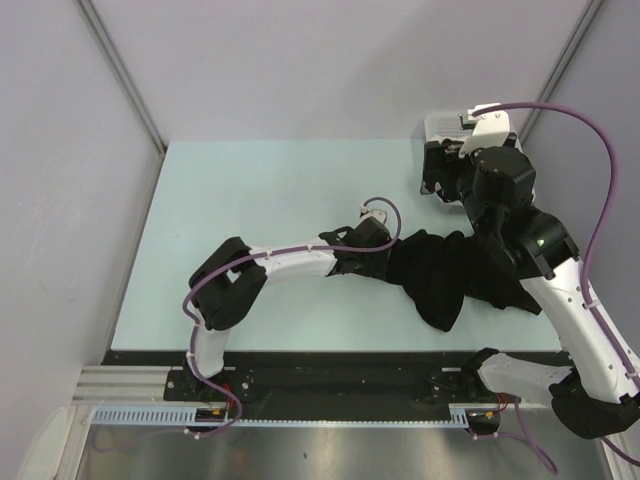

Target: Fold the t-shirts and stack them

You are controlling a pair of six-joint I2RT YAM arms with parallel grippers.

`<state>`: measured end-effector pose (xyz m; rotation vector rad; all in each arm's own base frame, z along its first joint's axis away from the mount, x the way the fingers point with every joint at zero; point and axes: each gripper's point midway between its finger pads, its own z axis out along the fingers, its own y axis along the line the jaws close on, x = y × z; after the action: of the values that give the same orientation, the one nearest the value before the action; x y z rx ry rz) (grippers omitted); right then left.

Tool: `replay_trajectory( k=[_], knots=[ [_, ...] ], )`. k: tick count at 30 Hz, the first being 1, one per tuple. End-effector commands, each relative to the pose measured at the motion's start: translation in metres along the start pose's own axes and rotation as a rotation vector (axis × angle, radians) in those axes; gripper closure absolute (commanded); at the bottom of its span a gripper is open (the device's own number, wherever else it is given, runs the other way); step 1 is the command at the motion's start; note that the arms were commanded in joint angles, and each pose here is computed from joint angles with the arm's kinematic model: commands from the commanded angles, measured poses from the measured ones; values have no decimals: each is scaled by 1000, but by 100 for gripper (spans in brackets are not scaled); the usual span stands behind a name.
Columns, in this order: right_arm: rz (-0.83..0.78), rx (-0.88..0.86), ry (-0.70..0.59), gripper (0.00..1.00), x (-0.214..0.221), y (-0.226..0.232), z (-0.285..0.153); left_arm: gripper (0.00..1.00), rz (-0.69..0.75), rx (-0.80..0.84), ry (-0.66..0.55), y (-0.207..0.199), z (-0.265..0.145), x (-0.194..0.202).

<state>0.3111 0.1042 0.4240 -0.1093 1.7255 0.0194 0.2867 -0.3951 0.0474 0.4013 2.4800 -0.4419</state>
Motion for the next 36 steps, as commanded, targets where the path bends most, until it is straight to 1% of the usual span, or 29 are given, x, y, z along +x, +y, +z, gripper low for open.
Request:
replay_trajectory(
  k=[1,6,14,18,26,34,36],
  knots=[
    [9,8,-44,1,-11,-4,-7,29,-27,21,-3,-12,-1,-6],
    [8,4,-43,0,-10,-4,-8,31,-44,24,22,-13,4,1],
    [-9,-3,-30,0,-6,0,-7,34,-48,43,28,-17,14,7],
    [-19,-9,-30,0,-6,4,-5,39,-52,56,29,-20,17,7],
    [-35,-16,-13,0,0,9,-2,41,-37,63,37,-22,23,9],
    [-43,-10,-9,0,1,11,1,49,-2,59,36,-20,20,6],
    [-46,-5,-12,0,0,9,1,55,4,58,41,-19,21,7]
  ],
)
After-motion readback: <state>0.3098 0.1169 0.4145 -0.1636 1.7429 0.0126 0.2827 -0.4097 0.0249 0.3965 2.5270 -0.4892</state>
